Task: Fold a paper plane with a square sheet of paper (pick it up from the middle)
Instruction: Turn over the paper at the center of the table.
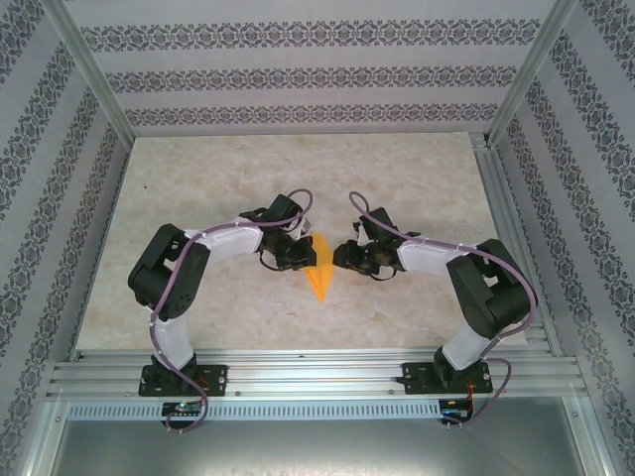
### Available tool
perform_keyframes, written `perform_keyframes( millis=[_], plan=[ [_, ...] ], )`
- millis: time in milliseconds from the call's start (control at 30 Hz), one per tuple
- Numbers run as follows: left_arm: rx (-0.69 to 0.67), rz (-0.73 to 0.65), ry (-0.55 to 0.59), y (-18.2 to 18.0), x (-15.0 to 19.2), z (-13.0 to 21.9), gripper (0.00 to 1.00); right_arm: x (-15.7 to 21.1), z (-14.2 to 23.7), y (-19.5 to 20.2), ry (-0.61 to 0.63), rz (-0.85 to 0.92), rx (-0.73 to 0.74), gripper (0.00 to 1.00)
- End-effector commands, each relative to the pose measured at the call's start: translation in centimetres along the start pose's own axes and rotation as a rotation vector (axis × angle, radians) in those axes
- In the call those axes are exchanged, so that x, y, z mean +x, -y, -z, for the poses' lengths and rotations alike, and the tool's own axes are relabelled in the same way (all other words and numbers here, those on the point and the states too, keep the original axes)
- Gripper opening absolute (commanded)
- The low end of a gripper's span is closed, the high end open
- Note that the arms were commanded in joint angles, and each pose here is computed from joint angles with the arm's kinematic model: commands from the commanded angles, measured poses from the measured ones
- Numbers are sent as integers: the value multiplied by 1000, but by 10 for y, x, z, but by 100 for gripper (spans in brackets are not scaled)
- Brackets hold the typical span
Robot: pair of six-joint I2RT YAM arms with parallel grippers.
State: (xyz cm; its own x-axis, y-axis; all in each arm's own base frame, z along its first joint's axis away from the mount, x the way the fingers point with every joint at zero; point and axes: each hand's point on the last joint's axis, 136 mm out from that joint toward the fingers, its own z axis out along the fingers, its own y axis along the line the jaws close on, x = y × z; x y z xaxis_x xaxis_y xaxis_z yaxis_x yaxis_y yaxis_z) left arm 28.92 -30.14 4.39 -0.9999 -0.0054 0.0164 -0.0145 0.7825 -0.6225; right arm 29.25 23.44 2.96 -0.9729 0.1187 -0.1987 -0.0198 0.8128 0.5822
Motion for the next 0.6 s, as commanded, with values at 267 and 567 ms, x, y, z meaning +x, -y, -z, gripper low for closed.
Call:
perform_keyframes(
  millis=[267,567],
  plan=[
    [-104,23,-3,-37,4,-18,0,-24,-10,-13,14,29,-27,43],
    [-104,30,-13,-42,9,-20,0,-22,-20,-18,-19,28,-52,43]
  ],
)
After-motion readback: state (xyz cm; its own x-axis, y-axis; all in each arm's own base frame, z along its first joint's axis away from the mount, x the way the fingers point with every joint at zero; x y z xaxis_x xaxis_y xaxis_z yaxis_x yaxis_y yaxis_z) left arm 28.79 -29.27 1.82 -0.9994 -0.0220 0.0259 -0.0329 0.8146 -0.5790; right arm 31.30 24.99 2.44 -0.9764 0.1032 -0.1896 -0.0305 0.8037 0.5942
